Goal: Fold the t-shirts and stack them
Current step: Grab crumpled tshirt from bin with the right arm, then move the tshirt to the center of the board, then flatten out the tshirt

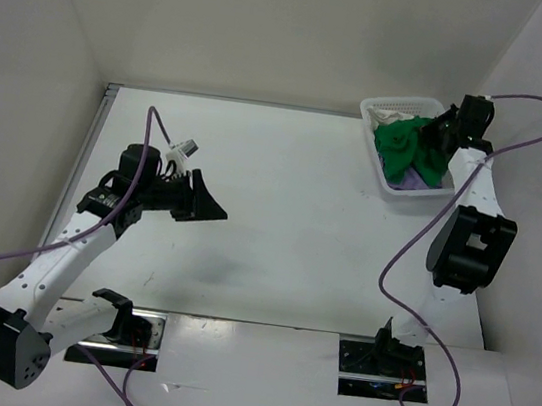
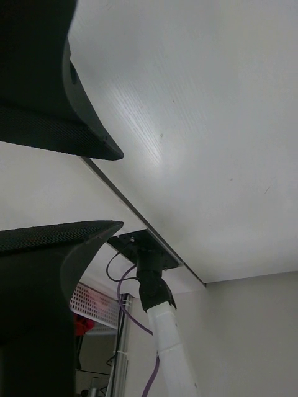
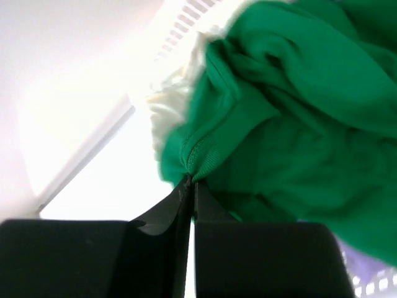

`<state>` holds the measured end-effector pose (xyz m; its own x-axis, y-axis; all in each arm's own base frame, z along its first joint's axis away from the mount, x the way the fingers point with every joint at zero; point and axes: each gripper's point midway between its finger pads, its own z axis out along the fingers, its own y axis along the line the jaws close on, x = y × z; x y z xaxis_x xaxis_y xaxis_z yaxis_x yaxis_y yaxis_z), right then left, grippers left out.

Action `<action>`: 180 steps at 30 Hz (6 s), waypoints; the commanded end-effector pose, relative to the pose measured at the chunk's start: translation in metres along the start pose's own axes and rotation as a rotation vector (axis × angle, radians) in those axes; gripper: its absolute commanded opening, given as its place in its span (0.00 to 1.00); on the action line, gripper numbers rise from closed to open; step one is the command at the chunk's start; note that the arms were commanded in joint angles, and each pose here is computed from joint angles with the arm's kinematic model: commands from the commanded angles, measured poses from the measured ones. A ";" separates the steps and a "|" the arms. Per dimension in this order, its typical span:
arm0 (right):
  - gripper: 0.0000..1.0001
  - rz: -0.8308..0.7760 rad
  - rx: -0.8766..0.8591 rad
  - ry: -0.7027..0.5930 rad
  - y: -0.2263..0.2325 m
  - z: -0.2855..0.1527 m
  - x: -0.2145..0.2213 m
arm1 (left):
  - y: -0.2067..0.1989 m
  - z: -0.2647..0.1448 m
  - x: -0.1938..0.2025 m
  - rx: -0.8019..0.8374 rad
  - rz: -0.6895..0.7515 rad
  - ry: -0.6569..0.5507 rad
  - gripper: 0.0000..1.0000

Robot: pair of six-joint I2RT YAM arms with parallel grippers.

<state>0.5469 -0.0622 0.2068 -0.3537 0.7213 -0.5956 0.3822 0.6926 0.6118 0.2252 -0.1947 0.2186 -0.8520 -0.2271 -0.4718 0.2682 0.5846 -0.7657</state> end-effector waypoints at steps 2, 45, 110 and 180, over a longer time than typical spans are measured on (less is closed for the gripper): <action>0.01 -0.064 -0.211 -0.226 0.081 -0.101 -0.066 | -0.031 -0.009 -0.027 0.063 0.090 -0.072 0.50; 0.40 -0.471 -0.556 0.284 0.291 -0.147 0.198 | 0.060 0.009 -0.099 -0.413 0.121 -0.149 0.59; 0.03 -0.373 -0.656 0.350 0.216 -0.413 0.176 | -0.197 -0.229 -0.249 -0.181 0.339 -0.930 0.00; 0.10 -0.294 -0.184 0.444 0.044 -0.187 0.252 | 0.161 -0.021 0.157 -0.689 -0.878 -0.073 0.49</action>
<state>0.3076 0.1536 0.1636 -0.7988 0.3951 -0.4537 0.1022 0.8323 0.5449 0.1360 -0.1246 0.0504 -0.6603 -0.7506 0.0222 -0.6527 0.5590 -0.5114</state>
